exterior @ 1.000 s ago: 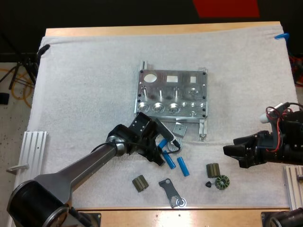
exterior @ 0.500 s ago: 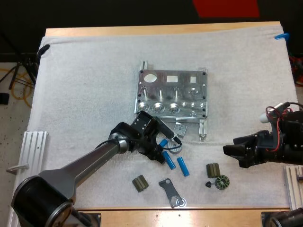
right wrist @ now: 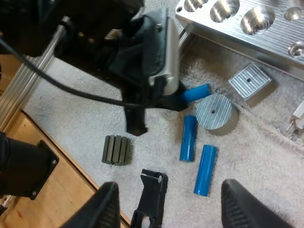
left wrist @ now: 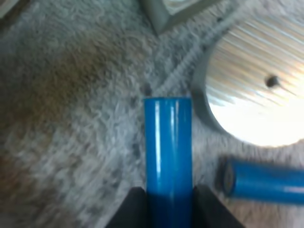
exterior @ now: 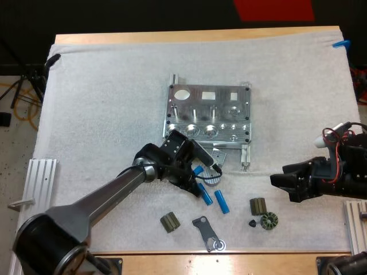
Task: Load cells from right to left
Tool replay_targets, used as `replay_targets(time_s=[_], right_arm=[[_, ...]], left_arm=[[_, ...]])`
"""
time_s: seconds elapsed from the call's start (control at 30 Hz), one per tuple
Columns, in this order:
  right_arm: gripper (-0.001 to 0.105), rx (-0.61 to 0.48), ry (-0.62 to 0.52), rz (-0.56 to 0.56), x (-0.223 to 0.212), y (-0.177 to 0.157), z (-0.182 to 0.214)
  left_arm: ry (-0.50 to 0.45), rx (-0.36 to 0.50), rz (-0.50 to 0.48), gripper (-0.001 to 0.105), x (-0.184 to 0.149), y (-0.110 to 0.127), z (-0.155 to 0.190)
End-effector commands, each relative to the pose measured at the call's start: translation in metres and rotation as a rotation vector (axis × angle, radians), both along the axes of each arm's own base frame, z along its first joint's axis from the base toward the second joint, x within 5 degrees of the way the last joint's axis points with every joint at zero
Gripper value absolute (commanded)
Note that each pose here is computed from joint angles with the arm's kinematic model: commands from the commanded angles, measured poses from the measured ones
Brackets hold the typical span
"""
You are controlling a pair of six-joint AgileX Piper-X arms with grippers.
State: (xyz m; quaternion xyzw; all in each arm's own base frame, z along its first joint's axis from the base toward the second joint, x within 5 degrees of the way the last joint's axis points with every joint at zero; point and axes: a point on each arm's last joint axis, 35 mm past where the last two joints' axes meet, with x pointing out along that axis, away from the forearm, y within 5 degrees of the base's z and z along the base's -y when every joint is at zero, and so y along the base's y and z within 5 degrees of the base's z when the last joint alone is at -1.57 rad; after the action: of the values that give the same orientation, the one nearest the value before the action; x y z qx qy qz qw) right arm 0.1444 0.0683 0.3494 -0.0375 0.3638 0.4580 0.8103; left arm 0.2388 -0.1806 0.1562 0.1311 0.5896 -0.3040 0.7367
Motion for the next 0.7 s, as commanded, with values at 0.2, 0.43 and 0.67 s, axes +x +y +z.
replay_targets(time_s=[0.2,0.43,0.67], right_arm=[[0.048,0.003,-0.034,0.015,0.0,0.0,0.005],[0.048,0.025,-0.025,0.03,-0.001,0.001,0.005],[0.048,0.151,0.024,0.053,0.001,0.005,0.011]], left_arm=[[-0.14,0.028,-0.16,0.0,-0.015,0.011,0.047],[-0.245,-0.052,-0.24,0.0,-0.038,0.026,0.094],[-0.281,-0.294,-0.355,0.0,-0.065,0.037,0.134]])
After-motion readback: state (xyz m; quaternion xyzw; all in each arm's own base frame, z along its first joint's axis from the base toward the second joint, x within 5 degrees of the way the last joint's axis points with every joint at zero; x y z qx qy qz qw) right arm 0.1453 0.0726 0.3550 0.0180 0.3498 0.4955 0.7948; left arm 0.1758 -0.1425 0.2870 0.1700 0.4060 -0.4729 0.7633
